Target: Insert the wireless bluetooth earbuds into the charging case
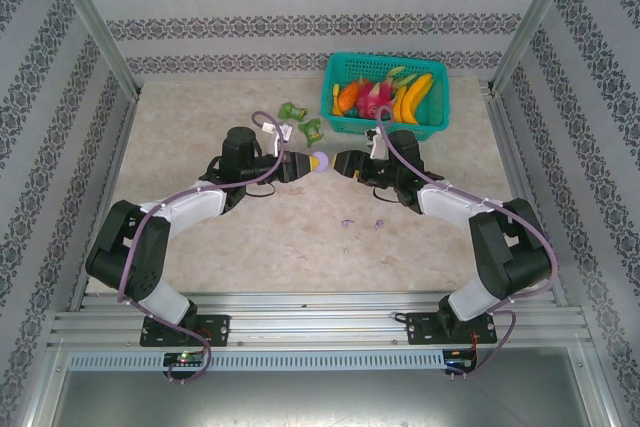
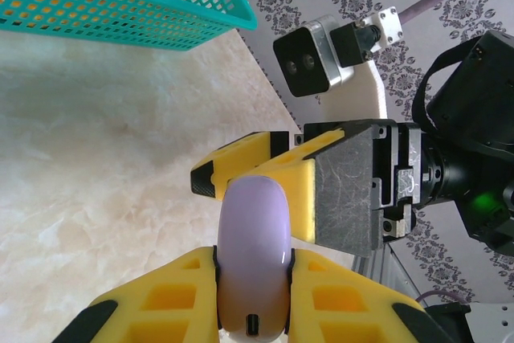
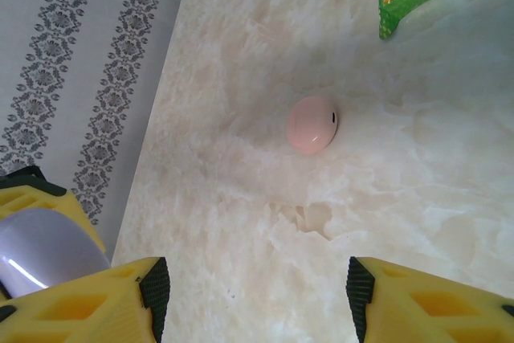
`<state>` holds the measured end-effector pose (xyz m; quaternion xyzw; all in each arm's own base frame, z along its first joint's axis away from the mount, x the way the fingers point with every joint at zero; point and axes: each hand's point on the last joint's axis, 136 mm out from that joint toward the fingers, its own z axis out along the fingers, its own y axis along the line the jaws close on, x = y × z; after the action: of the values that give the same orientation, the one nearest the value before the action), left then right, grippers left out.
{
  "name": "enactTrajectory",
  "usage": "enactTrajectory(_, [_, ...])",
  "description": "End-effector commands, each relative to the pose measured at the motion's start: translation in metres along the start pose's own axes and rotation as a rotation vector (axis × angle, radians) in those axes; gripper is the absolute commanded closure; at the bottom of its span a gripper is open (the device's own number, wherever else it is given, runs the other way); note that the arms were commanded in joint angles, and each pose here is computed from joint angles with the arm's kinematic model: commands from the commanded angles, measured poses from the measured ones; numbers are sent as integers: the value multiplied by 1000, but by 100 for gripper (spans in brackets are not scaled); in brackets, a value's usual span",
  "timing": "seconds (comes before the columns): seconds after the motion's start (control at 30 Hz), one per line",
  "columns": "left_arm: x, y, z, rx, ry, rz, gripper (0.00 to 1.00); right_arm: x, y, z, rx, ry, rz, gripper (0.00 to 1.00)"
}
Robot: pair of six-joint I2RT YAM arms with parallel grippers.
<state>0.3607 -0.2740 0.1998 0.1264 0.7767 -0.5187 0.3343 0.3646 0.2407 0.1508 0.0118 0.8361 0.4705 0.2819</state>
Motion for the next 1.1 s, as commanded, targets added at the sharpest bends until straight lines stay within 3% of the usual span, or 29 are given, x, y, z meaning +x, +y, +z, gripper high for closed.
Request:
enactTrajectory(0.0, [-12, -9, -2, 32, -25, 27, 99, -11, 24, -15, -48, -52, -43, 38])
enactTrajectory(0.4, [-14, -9, 0, 37, -28, 26, 99, -1, 61, -9, -105, -11, -112, 38])
enactTrajectory(1.07, [-19, -18, -4, 55, -40, 36, 99, 0, 9, 14, -13, -4, -31, 42])
